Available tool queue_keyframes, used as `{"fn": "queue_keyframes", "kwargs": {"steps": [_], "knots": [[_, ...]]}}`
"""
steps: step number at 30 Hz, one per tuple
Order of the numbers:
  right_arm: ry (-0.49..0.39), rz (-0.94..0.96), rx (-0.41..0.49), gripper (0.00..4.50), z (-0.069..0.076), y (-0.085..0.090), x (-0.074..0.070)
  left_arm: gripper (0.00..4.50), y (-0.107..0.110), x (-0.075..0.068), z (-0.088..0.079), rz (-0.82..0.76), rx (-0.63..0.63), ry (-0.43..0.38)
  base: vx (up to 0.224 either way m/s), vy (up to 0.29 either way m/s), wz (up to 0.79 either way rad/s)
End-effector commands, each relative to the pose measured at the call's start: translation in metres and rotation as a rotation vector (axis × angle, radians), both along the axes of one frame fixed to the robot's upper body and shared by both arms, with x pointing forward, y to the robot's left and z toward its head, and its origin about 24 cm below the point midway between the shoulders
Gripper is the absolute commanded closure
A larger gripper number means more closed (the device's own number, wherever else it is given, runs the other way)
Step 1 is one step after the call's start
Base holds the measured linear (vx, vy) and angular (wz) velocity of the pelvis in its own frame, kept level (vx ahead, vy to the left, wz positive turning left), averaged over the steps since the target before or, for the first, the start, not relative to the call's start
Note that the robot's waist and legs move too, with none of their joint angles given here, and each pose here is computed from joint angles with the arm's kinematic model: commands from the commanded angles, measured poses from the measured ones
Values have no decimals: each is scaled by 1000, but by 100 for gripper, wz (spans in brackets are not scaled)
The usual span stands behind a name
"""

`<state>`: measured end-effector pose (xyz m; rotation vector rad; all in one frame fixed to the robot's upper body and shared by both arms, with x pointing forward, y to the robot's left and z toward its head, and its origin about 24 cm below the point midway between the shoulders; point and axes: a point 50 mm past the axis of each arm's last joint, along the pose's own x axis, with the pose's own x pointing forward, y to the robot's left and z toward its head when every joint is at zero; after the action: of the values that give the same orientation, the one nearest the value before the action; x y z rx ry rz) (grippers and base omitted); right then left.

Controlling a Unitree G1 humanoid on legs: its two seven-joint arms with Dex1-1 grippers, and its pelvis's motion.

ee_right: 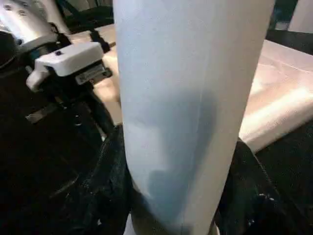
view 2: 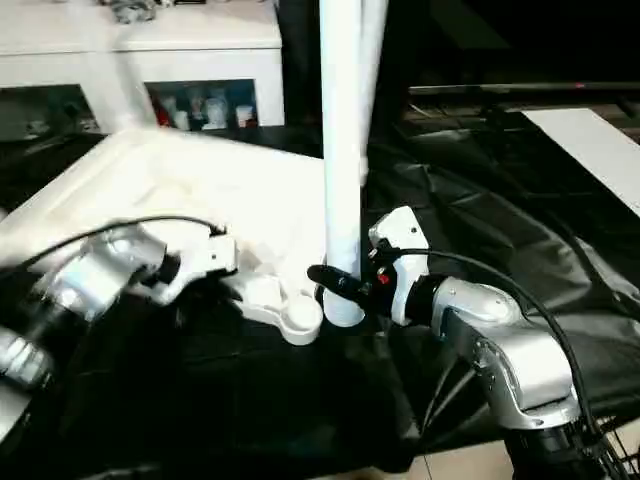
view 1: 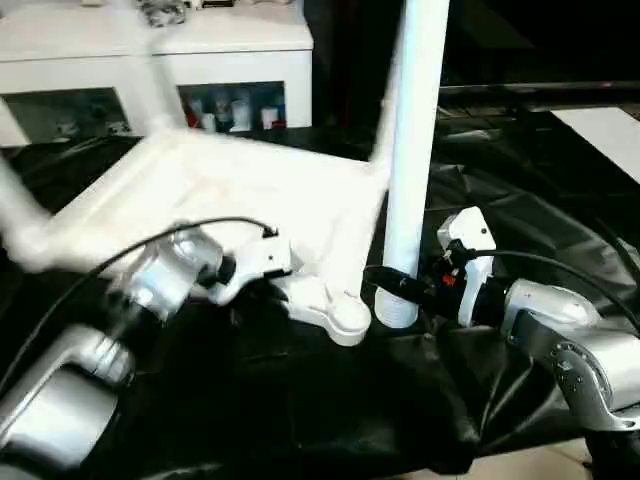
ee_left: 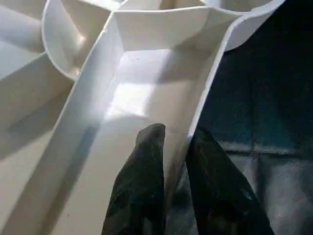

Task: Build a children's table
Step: Insert table leg to table base

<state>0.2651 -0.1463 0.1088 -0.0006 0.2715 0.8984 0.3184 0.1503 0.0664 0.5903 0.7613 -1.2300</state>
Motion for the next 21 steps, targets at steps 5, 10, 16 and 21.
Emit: {"fn": "queue_keyframes", "kwargs": {"steps": [5, 10, 16, 21], "knots": [[-26, 2, 12, 264, 4, 3, 0, 411, -2, -14, -20, 234, -36, -36, 0, 0, 0], [-26, 4, 17, 264, 3, 5, 1, 442, -20, -21, -16, 158, -174, -140, 0, 0, 0], [-52, -14, 23, 264, 5, 5, 5, 450, -25, -30, -13, 61, -201, -182, 0, 0, 0], [-139, -39, 30, 264, 10, 5, 13, 450, -20, -42, -16, -42, -189, -167, 0, 0, 0]]}}
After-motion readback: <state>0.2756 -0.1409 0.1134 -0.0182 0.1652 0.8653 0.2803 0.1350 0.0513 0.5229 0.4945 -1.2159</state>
